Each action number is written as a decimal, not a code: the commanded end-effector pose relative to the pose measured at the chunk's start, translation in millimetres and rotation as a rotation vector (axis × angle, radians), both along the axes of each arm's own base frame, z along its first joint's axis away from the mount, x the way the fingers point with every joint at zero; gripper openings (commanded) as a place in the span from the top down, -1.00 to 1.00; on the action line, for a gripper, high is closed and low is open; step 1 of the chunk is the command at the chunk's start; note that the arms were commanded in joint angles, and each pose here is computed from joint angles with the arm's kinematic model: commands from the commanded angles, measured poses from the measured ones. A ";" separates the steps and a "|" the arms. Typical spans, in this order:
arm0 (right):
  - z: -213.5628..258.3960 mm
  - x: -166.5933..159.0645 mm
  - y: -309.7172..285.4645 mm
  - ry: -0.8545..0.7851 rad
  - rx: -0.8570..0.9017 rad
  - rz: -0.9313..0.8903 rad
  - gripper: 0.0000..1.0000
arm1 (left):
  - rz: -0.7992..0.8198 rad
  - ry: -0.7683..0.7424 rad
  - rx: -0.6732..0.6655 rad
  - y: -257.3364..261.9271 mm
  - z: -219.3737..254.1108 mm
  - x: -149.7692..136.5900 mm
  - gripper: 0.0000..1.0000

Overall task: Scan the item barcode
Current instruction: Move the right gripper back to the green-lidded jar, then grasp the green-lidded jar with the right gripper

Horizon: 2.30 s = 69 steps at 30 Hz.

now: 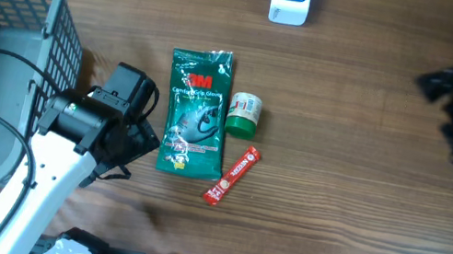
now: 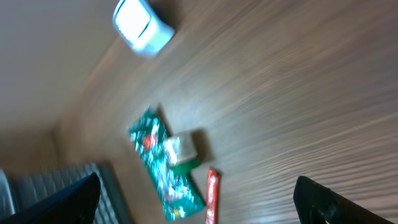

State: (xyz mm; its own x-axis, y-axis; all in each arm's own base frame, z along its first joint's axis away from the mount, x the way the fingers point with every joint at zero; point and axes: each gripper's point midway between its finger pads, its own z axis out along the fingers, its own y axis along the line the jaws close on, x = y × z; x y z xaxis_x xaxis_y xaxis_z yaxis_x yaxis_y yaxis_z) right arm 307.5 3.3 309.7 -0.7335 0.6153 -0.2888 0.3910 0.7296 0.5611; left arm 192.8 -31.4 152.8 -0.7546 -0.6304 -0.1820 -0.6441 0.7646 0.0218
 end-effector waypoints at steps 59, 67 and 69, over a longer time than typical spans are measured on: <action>-294.1 12.3 270.8 0.233 -0.204 0.278 -0.99 | 0.012 -0.002 0.001 -0.4 -0.1 -0.3 -1.00; -328.0 5.2 253.2 0.301 -0.307 0.249 -0.57 | 0.012 -0.002 0.001 -0.3 -0.1 -0.4 -1.00; -329.0 7.1 250.3 0.296 -0.321 0.245 -0.43 | 0.012 -0.002 0.001 -0.3 -0.1 -0.4 -1.00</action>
